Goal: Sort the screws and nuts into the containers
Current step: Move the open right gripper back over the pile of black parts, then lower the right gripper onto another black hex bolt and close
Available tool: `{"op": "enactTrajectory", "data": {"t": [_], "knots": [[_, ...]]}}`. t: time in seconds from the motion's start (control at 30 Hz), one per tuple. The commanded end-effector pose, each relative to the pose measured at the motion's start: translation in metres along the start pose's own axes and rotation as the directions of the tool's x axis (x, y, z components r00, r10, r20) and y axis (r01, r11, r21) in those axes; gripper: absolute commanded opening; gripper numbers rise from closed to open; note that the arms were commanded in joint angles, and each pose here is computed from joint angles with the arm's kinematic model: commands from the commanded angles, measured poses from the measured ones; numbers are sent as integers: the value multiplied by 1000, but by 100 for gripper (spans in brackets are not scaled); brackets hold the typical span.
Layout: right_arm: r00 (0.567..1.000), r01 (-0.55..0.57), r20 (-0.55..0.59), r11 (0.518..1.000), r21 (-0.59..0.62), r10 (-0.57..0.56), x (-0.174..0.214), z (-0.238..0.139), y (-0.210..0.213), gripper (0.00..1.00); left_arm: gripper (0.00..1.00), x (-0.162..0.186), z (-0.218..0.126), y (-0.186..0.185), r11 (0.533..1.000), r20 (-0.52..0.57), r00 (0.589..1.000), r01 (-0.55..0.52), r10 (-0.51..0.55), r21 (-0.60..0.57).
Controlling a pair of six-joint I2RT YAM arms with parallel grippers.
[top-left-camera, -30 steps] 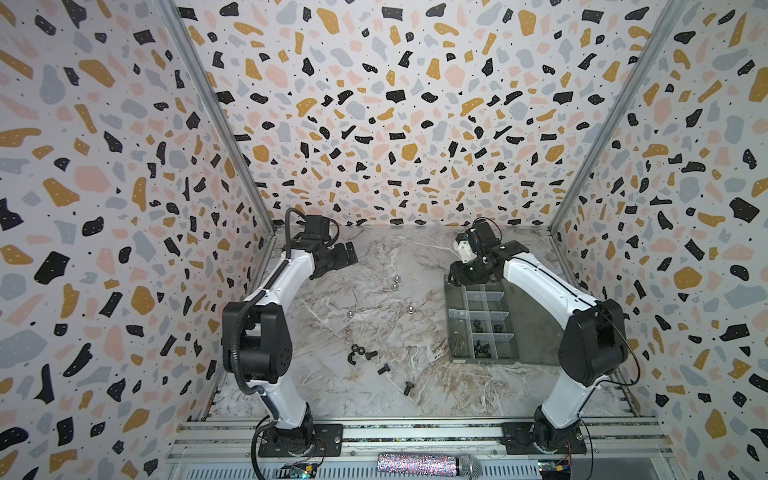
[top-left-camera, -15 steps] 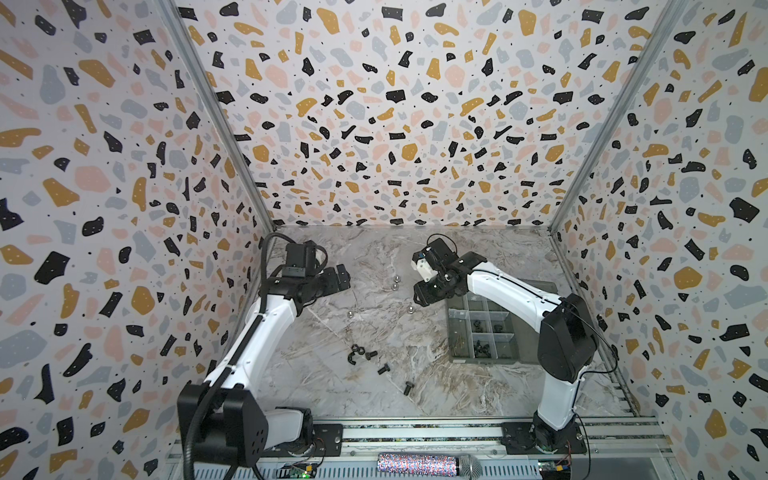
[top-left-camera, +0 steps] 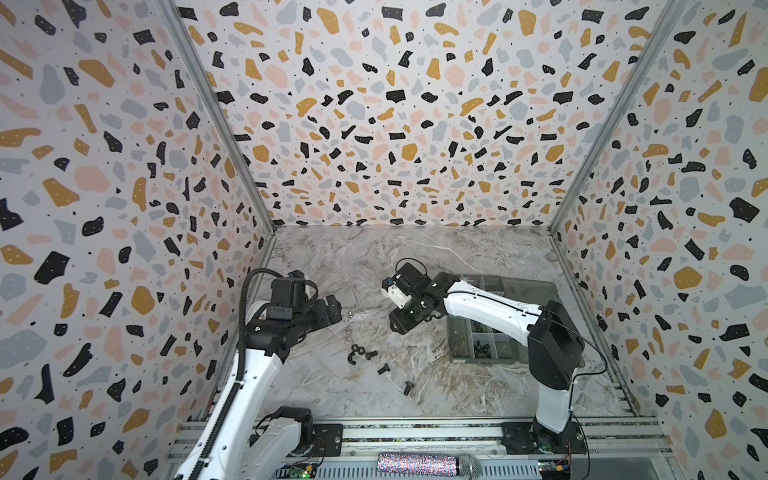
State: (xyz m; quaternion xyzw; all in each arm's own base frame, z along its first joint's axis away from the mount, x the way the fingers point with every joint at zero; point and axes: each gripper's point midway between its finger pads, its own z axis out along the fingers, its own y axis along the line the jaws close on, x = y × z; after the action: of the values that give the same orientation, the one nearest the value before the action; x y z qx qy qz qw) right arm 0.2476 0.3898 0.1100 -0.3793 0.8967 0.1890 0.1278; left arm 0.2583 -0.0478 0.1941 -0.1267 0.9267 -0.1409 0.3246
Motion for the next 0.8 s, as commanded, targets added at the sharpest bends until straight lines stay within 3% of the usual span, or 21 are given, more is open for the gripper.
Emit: {"op": "enactTrajectory", "data": {"t": [0.0,0.27,0.47,0.77], "knots": [[998,58,4,998,-22,-58,-8,8,18,52,98,1,-8,2,1000,24,1000,12,-11,-7],[994,100,-28,993,-55,-102,-4,22,34,53,98,-6,-20,1,1000,65,998,12,-12,-5],[986,154,-48,984,-91,-159,-2,33,45,59,98,-11,-23,-1,1000,89,996,13,-13,2],[963,248,-74,960,-128,-259,11,52,62,59,99,-14,-27,-1,1000,104,994,22,-21,-3]]}}
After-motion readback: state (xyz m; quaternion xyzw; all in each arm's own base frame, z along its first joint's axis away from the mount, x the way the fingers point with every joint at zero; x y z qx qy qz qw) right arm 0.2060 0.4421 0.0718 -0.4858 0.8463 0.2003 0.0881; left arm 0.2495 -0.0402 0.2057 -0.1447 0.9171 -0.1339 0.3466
